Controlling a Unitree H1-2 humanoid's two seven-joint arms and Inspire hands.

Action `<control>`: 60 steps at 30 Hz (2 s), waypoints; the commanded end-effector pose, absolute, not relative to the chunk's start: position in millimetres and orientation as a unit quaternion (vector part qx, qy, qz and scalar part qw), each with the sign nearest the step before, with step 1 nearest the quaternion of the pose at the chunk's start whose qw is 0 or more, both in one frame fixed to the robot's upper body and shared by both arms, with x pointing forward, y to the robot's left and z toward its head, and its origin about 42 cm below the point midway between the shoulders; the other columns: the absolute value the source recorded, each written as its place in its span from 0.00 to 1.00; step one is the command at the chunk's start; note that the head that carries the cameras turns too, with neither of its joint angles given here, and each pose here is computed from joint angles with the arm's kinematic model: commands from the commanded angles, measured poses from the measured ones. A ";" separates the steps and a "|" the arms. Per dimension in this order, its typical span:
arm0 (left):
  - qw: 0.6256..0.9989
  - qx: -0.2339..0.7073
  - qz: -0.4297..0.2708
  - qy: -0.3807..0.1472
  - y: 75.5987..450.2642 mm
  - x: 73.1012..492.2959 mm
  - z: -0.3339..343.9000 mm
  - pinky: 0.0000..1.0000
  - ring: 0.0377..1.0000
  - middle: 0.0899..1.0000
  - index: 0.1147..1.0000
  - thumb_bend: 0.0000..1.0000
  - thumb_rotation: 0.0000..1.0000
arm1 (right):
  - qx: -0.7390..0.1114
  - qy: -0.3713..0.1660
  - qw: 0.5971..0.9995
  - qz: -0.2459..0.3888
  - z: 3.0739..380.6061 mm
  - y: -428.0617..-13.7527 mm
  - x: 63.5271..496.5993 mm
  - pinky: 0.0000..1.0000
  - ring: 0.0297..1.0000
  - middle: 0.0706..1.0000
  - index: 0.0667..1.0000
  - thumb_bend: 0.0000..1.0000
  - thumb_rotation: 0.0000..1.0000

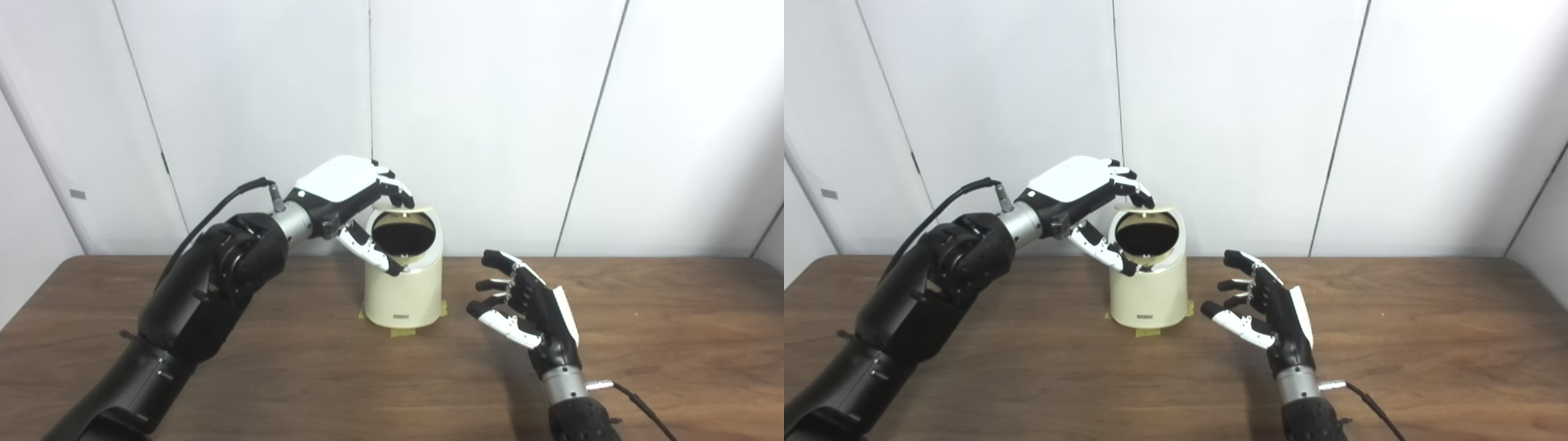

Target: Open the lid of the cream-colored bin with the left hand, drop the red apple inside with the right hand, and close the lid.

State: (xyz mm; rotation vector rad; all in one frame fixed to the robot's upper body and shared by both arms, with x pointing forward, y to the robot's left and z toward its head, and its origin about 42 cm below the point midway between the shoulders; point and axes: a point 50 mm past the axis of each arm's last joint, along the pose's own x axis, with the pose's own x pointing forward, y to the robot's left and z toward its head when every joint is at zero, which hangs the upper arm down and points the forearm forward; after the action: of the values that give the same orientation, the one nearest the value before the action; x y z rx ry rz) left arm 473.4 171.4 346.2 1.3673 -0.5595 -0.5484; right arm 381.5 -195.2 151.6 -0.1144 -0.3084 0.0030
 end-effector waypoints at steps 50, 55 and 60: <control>0.616 0.722 -0.279 -0.146 156.4 463.0 280.4 1.00 1.00 0.91 0.93 1.00 0.45 | -0.036 -0.203 0.978 0.009 190.1 -187.4 385.8 0.47 0.60 0.75 0.73 0.73 0.35; 0.612 0.726 -0.276 -0.148 158.5 461.7 284.1 1.00 1.00 0.89 0.91 1.00 0.46 | -0.034 -0.204 0.978 0.011 190.1 -187.5 386.1 0.46 0.60 0.76 0.73 0.73 0.35; 0.630 0.707 -0.245 -0.206 163.8 455.9 312.3 1.00 1.00 0.87 0.90 0.99 0.51 | -0.035 -0.203 0.979 0.010 189.4 -188.0 386.1 0.46 0.60 0.76 0.73 0.73 0.35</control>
State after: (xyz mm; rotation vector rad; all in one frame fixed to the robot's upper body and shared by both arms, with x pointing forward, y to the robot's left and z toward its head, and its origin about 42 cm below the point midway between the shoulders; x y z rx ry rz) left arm 453.4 153.9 295.1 1.6127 -0.4562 -0.6052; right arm 379.5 -190.7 168.0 -0.0775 -0.3274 0.0122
